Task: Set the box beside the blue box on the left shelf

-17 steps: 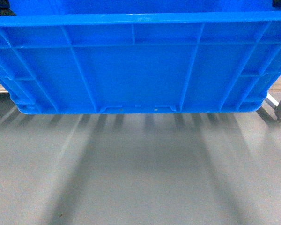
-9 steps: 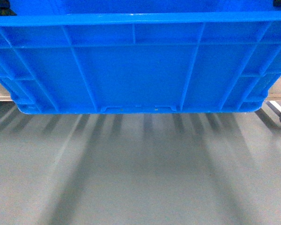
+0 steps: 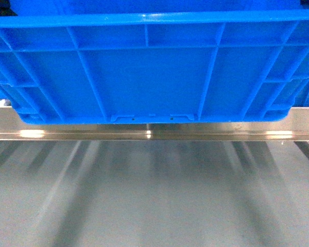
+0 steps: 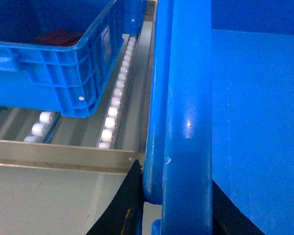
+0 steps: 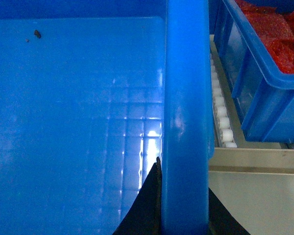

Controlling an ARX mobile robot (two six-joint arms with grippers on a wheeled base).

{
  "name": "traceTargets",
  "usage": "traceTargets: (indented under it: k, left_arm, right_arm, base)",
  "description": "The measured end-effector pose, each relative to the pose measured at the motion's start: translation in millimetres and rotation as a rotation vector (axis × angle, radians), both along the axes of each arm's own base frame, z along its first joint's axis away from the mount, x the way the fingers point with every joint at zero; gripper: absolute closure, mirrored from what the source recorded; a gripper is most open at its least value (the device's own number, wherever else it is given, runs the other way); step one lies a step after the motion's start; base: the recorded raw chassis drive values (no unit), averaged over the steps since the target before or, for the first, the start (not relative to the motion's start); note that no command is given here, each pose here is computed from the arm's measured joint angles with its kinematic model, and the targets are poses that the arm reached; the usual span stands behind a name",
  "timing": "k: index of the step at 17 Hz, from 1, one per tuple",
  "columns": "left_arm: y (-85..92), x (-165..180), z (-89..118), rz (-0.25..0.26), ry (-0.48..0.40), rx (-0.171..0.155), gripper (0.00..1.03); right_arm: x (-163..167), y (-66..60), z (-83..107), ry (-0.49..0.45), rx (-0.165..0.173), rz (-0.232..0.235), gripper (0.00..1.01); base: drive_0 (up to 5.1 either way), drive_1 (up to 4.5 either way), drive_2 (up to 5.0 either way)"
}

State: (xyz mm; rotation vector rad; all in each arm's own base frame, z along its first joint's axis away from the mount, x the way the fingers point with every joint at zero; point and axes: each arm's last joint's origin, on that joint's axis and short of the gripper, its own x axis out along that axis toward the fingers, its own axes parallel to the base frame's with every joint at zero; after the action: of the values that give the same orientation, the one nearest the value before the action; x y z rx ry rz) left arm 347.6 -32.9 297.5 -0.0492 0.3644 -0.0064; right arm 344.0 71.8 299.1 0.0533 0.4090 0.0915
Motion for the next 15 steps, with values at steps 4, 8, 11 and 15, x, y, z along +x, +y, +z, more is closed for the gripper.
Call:
traceTargets:
  k: [4,8,11,15]
  left_arm:
    - [0.1,-0.2,-0.1,0.004,0.002,0.001,0.84]
    - [0.1,-0.1,0.4,0.002,-0.002,0.001,0.84]
    - [0.1,-0.1,0.3,0.002,-0.001,0.001,0.84]
    - [0.1,-0.1,0.3,0.001,-0.001,0.001,0.84]
  right_arm:
    - [-0.1,0.1,-0.4,0.003,-0.002,0.002,0.93]
    - [0.1,0.0,-0.3,0.000,0.000,0.000,0.93]
    - [0.0,0.0,-0.6,0.003,0.000,0.000,0.93]
    - [0.2,0.0,-0.4,0.002,0.000,-0.001,0.93]
  base:
    - [0.1,4.28,-4.0]
    - [0.1,4.31,-4.0]
    - [0.1,4.25,-4.1]
    - [0.0,4.18,-4.2]
